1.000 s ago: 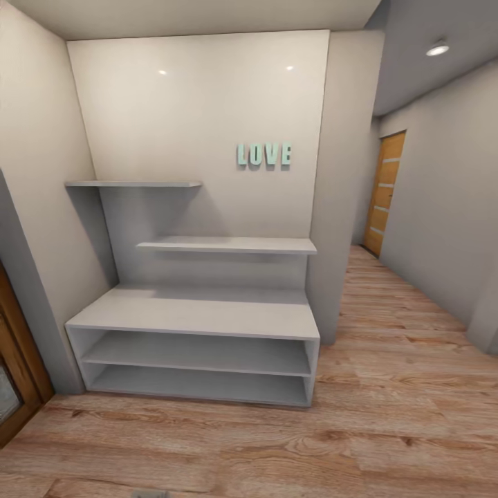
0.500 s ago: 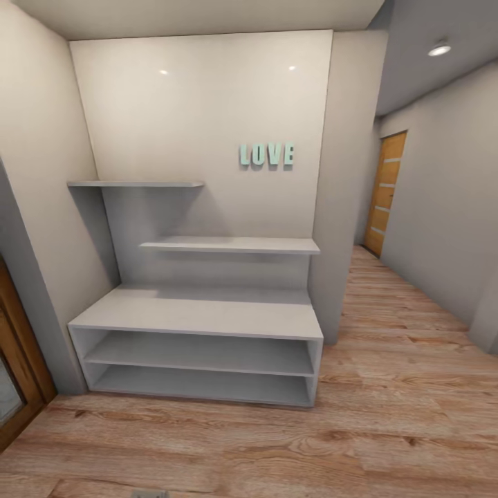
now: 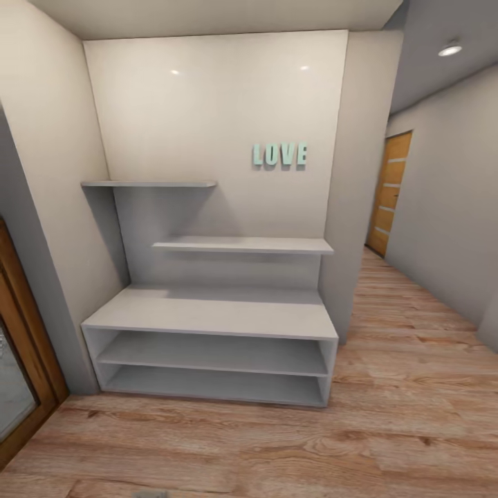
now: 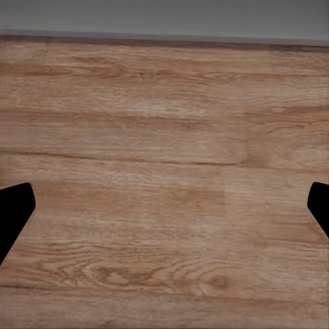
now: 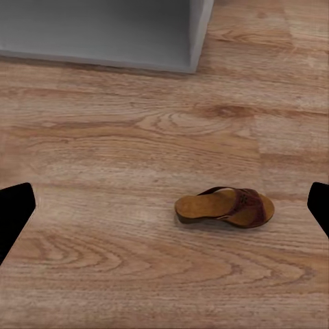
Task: Pick up the two gym shoes and the two sandals from the corridor floor and place them onto the hallstand (shoe rack) in the corridor, making sure they are on the rack and not on the floor. Arrange them so the two gym shoes are next to each other and the two sandals are next to each other.
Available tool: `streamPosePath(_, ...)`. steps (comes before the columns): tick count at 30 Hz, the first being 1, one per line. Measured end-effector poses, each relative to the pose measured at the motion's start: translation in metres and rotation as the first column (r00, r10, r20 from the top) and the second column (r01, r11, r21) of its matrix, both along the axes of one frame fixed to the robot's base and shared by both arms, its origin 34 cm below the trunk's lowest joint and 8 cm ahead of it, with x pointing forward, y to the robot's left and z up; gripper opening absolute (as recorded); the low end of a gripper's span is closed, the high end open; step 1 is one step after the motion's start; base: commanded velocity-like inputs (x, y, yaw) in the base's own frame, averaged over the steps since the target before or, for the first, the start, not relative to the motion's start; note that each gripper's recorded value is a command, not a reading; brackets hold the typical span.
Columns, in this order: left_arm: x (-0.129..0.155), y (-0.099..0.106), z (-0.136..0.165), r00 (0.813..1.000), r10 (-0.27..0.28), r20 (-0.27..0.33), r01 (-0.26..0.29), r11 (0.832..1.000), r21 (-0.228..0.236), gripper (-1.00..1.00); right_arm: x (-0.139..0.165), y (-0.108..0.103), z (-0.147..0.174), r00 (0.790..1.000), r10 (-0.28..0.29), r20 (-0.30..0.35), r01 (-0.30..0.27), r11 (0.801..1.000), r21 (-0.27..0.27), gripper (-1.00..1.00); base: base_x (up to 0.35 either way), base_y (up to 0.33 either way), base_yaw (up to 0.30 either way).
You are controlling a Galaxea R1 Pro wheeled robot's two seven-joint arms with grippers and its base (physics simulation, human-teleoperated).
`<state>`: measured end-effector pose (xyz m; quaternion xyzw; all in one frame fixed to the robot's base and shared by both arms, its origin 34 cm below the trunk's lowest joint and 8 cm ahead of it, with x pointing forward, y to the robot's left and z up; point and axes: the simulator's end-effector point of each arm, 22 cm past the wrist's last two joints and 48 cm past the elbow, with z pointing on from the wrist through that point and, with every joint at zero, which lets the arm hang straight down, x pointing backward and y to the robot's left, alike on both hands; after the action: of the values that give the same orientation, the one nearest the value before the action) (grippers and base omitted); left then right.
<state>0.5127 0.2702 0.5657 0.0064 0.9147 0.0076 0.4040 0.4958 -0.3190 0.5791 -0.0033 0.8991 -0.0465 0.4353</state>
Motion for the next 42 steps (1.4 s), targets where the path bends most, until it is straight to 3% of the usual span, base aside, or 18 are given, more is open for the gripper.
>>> streamPosePath(22,0.0003,0.0001,0.0002,1.0,0.002,0.001,-0.002,1.0,-0.001,1.0,0.0001,-0.0001,0.0002,1.0,0.0,0.001,0.0,1.0,0.0,1.0,0.007,0.303,0.0)
streamPosePath(42,0.0001,0.0001,0.0003,1.0,0.002,0.001,-0.002,1.0,-0.002,1.0,0.0004,0.0,0.0006,1.0,-0.001,0.002,0.001,1.0,0.001,1.0,0.144,0.31,0.0)
